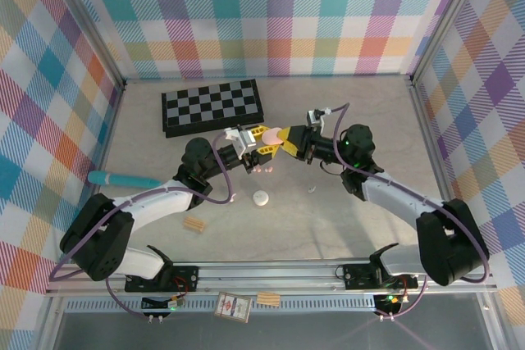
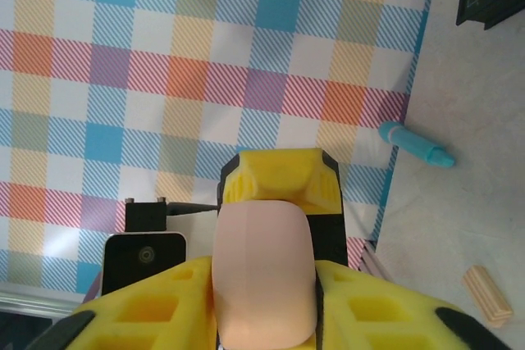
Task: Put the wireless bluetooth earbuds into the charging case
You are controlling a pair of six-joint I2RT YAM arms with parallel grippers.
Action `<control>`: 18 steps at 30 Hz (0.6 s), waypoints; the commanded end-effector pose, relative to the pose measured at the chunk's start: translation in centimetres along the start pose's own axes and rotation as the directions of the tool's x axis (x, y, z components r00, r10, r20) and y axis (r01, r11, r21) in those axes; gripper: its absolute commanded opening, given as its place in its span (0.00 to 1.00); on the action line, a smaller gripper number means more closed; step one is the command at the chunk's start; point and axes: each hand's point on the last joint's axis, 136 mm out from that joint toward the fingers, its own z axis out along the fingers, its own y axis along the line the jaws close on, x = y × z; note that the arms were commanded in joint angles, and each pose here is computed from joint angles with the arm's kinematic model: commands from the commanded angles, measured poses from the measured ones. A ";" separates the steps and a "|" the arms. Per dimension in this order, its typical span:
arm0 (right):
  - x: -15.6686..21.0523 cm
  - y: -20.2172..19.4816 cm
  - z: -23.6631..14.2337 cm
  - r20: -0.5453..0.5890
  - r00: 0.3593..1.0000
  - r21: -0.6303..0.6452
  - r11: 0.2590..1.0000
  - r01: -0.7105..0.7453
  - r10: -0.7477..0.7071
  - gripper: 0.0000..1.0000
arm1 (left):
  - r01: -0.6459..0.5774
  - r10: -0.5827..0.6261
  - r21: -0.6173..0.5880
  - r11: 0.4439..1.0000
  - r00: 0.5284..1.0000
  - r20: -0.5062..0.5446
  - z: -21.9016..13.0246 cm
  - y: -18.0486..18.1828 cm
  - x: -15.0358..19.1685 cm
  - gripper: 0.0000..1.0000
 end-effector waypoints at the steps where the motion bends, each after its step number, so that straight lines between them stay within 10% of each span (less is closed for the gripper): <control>1: 0.3 1.1 0.2 -0.030 0.996 0.014 0.996 0.088 -0.088 0.45 | -0.012 0.011 0.069 0.998 1.000 0.025 0.0 -1.1 -2.3 0.35; 10: 1.0 1.3 -0.3 -0.094 0.979 0.080 0.979 0.188 -0.180 0.60 | 0.063 -0.067 0.121 0.991 0.997 0.030 -0.6 -1.3 -2.9 0.35; 18: 1.3 1.2 0.0 -0.114 0.988 0.037 0.993 0.109 -0.105 0.36 | 0.077 -0.080 0.134 0.988 0.997 0.014 -0.4 -1.1 -2.6 0.35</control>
